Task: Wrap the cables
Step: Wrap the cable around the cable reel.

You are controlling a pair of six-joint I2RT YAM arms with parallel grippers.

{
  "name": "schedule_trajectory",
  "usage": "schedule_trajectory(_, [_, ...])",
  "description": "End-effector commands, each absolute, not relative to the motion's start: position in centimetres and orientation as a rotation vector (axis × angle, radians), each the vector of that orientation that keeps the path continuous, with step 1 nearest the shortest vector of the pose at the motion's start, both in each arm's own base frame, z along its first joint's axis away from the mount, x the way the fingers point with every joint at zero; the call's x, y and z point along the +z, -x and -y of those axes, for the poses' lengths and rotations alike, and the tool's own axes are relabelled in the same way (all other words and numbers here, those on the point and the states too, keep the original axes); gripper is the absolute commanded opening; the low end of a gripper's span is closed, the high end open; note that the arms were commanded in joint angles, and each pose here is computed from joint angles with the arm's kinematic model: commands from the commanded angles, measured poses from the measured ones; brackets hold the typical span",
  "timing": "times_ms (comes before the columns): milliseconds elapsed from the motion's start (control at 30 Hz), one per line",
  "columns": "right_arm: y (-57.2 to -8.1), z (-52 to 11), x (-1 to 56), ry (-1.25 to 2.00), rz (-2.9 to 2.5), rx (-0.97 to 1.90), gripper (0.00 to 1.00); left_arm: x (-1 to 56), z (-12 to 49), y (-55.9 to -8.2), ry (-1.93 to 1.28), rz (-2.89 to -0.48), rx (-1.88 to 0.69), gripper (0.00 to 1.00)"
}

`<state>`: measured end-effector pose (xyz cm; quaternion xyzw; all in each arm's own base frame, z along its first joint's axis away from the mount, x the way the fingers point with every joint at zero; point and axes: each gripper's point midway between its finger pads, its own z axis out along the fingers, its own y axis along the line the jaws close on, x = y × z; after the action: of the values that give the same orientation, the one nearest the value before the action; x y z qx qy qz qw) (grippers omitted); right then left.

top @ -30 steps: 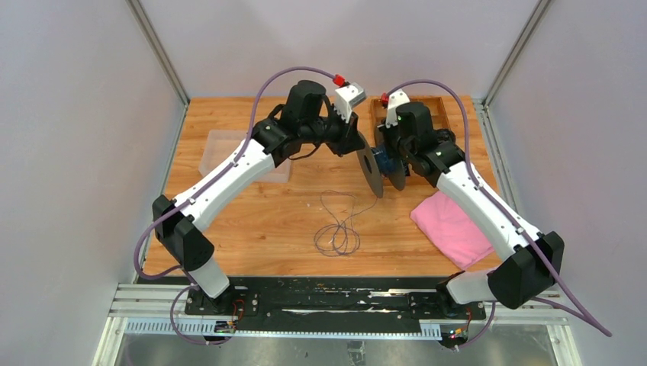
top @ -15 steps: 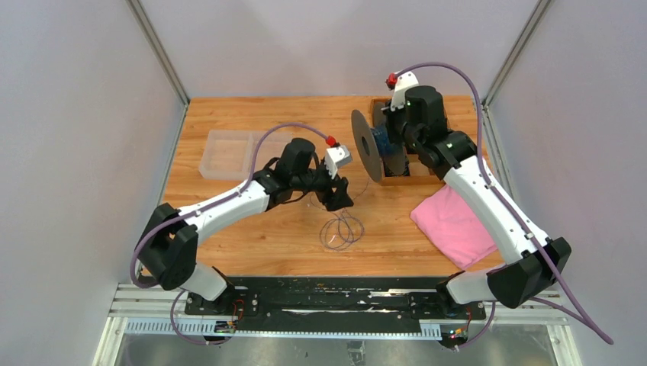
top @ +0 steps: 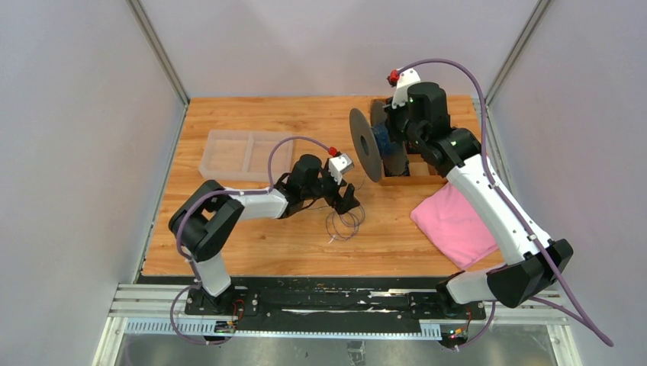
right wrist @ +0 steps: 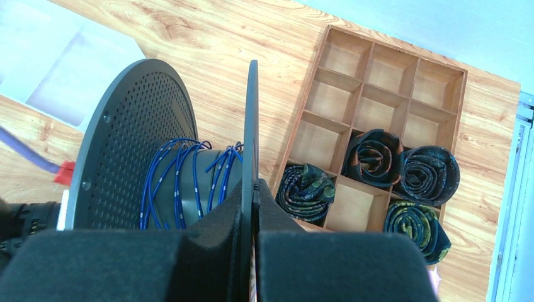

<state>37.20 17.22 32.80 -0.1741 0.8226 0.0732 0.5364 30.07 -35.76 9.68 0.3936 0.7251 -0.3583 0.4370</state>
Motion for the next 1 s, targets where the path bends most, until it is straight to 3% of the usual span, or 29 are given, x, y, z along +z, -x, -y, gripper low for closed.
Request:
schedule_trajectory(0, [-37.4, -17.3, 35.8, 0.365, -1.879, 0.223, 0.01, 11.1, 37.3, -33.4, -0.898, -1.698, -0.845, 0.89])
schedule_trajectory(133, [-37.2, -17.2, 35.9, 0.366, -1.877, 0.225, 0.01, 9.5, 38.0, -33.4, -0.913, -1.731, -0.881, 0.77])
schedule_trajectory(400, [-38.1, -16.0, 36.9, 0.321, -1.86, 0.18, 0.01, 8.4, 38.5, -29.8, -1.013, -1.734, -1.051, 0.19])
schedule_trajectory(467, [-38.4, -15.8, 36.8, 0.309, -1.863, 0.167, 0.01, 8.8, 38.5, -28.7, -1.044, -1.716, -1.088, 0.08])
schedule_trajectory(733, [-39.7, -15.3, 36.7, 0.277, -1.864, 0.103, 0.01, 12.1, 39.3, -24.4, -1.19, -1.669, -1.105, 0.06])
schedule_trajectory(967, [-40.5, -15.4, 34.2, 0.289, -1.897, 0.071, 0.01, 19.2, 40.2, -22.6, -1.248, -1.538, -1.099, 0.08])
